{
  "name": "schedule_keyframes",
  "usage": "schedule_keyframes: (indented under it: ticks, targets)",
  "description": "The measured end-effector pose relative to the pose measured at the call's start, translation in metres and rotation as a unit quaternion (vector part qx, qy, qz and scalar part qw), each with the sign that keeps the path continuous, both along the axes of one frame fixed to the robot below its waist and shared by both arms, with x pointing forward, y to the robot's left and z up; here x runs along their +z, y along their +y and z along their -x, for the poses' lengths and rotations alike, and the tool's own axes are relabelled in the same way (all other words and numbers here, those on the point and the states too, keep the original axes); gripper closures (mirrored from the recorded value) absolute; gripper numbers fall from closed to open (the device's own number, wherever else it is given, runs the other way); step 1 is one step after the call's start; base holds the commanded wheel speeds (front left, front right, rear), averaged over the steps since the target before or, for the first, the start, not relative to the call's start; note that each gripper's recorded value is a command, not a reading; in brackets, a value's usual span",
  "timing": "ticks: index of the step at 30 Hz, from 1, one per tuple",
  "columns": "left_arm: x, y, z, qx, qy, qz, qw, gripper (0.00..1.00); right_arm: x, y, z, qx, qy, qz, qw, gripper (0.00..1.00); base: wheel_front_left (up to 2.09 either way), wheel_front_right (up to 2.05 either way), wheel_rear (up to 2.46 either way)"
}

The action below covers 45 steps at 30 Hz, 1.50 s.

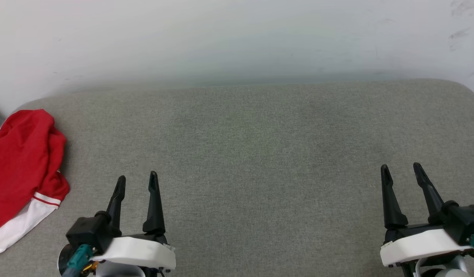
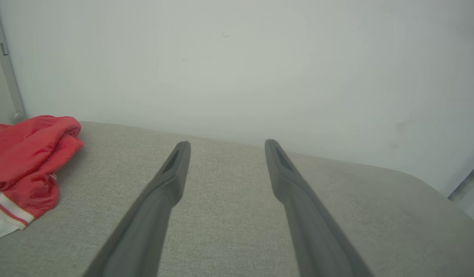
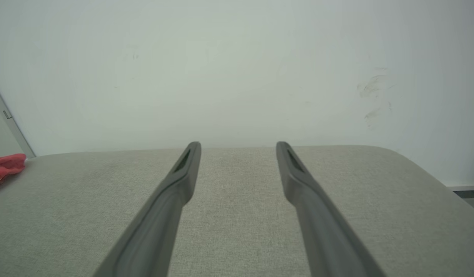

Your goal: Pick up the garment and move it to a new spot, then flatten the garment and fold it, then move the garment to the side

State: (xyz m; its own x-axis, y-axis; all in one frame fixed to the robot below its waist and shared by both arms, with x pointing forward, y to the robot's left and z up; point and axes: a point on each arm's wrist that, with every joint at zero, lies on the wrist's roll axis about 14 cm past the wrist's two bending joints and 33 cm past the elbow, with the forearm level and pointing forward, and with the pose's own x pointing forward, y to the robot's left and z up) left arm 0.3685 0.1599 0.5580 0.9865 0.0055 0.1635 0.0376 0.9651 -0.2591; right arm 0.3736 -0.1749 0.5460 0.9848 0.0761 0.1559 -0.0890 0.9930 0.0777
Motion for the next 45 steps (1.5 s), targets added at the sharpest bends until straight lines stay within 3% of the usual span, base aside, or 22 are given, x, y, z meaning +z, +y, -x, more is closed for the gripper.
schedule_keyframes:
  ticks: [9,15,21,30,45]
  targets:
    - [-0.003,-0.014,0.004,-0.012,-0.004,-0.06,0.998,0.0,0.0,0.005,0.0,0.005,-0.007,0.047,0.999,0.0,0.0,0.0,0.0]
    - [-0.004,-0.016,0.005,-0.009,-0.005,-0.067,0.998,0.0,0.003,0.013,0.0,0.015,-0.017,0.079,0.997,0.0,0.0,0.0,0.0]
    - [0.0,-0.012,0.005,-0.005,-0.016,-0.045,0.999,0.0,0.005,0.012,0.0,0.014,-0.022,0.076,0.997,0.0,0.0,0.0,0.0]
    - [-0.016,-0.004,0.012,-0.024,-0.006,-0.021,0.999,0.0,-0.007,0.003,0.005,0.004,-0.008,0.023,1.0,0.0,0.0,0.0,0.0]
    - [-0.021,-0.007,0.019,-0.039,-0.012,-0.084,0.996,0.0,-0.021,0.016,0.008,0.022,0.006,0.032,0.999,0.0,0.0,0.0,0.0]
